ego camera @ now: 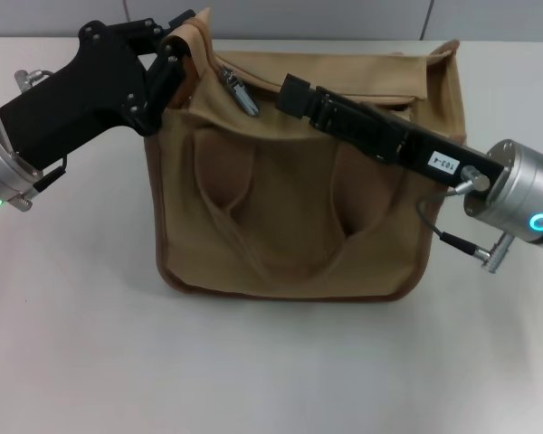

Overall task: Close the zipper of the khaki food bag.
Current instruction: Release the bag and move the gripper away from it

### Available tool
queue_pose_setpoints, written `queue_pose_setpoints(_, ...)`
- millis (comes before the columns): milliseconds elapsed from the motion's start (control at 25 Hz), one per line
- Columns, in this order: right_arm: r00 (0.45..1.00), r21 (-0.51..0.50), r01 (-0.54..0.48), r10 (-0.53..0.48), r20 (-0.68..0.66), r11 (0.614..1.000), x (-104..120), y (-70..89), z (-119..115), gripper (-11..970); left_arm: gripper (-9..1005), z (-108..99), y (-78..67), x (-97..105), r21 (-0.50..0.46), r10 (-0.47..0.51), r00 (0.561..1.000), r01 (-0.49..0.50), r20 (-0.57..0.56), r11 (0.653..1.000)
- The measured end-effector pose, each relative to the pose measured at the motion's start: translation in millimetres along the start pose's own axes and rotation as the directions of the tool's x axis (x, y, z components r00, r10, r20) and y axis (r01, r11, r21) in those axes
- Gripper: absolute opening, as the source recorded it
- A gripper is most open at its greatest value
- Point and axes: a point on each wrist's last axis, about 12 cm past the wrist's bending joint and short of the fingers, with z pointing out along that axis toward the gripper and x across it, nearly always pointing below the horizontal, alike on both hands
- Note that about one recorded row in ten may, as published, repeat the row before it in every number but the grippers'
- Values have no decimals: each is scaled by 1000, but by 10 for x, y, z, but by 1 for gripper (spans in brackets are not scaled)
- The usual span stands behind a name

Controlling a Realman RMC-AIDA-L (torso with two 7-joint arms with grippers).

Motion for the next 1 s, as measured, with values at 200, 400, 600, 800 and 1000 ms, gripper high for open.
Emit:
queue_pose_setpoints(200,1000,23,18,-17,-16,1000,-26,-48,71,727,24,9,-2,-1,4,-4,1000,4,2,1000)
queue_pose_setpoints(400,999,46,27,-26,-29,999,-32,-84,110,727,24,10,-5,-2,6,-6,1000,6,4,1000)
queue_pose_setpoints(600,999,48,29,-27,-47,998,-33,-97,160,727,24,10,-6,-2,7,-6,1000,6,4,1000)
queue_pose_setpoints(800,997,34,19,-16,-72,999,-16,-93,234,726,24,13,-8,0,10,-7,1000,7,2,1000)
queue_pose_setpoints(1000,997,31,12,-10,-80,999,-2,-89,250,726,24,22,-16,4,19,-8,1000,8,-1,1000)
